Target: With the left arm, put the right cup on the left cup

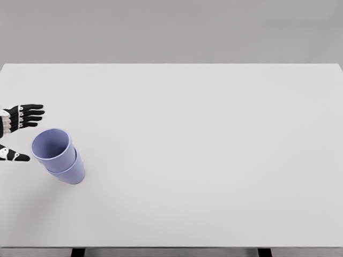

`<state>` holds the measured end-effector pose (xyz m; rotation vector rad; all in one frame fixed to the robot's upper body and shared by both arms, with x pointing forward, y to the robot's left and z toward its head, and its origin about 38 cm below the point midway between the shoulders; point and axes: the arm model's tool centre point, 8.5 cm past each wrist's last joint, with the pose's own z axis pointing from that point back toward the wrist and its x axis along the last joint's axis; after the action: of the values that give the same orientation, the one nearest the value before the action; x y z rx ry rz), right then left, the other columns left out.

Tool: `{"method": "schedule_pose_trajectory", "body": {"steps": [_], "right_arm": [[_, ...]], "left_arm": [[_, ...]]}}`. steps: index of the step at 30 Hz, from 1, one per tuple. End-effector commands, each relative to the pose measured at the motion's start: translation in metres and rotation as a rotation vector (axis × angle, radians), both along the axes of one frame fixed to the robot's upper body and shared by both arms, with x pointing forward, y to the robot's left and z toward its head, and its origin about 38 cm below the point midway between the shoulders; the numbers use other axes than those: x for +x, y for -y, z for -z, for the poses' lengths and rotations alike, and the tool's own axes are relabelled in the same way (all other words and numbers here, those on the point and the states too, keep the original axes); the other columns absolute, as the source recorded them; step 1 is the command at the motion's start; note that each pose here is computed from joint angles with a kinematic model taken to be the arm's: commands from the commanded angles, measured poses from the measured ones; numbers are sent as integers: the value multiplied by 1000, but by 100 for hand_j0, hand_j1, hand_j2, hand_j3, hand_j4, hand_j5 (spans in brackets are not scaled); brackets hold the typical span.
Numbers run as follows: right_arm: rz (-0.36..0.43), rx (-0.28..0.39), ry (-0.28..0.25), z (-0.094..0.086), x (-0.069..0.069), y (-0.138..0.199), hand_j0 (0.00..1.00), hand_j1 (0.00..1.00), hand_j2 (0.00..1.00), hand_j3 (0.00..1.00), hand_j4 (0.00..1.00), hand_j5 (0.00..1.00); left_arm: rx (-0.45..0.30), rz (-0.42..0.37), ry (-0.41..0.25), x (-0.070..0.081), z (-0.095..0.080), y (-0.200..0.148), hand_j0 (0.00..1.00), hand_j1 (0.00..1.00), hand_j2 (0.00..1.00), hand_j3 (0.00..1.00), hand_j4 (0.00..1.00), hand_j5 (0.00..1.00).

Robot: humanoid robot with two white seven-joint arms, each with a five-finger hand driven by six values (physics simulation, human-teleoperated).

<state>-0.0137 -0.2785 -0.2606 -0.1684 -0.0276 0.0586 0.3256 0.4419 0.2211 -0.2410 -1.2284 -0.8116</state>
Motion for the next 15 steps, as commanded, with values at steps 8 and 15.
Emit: {"method": "schedule_pose_trajectory", "body": {"steps": [8, 15], "right_arm": [[0, 0, 0, 0, 0, 0, 100, 100, 100, 100, 100, 100], [0, 0, 0, 0, 0, 0, 100, 100, 100, 100, 100, 100]], "left_arm": [[14, -49, 89, 15, -27, -16, 100, 100, 100, 100, 100, 100], [20, -43, 241, 31, -71, -14, 100, 100, 100, 100, 100, 100]]}}
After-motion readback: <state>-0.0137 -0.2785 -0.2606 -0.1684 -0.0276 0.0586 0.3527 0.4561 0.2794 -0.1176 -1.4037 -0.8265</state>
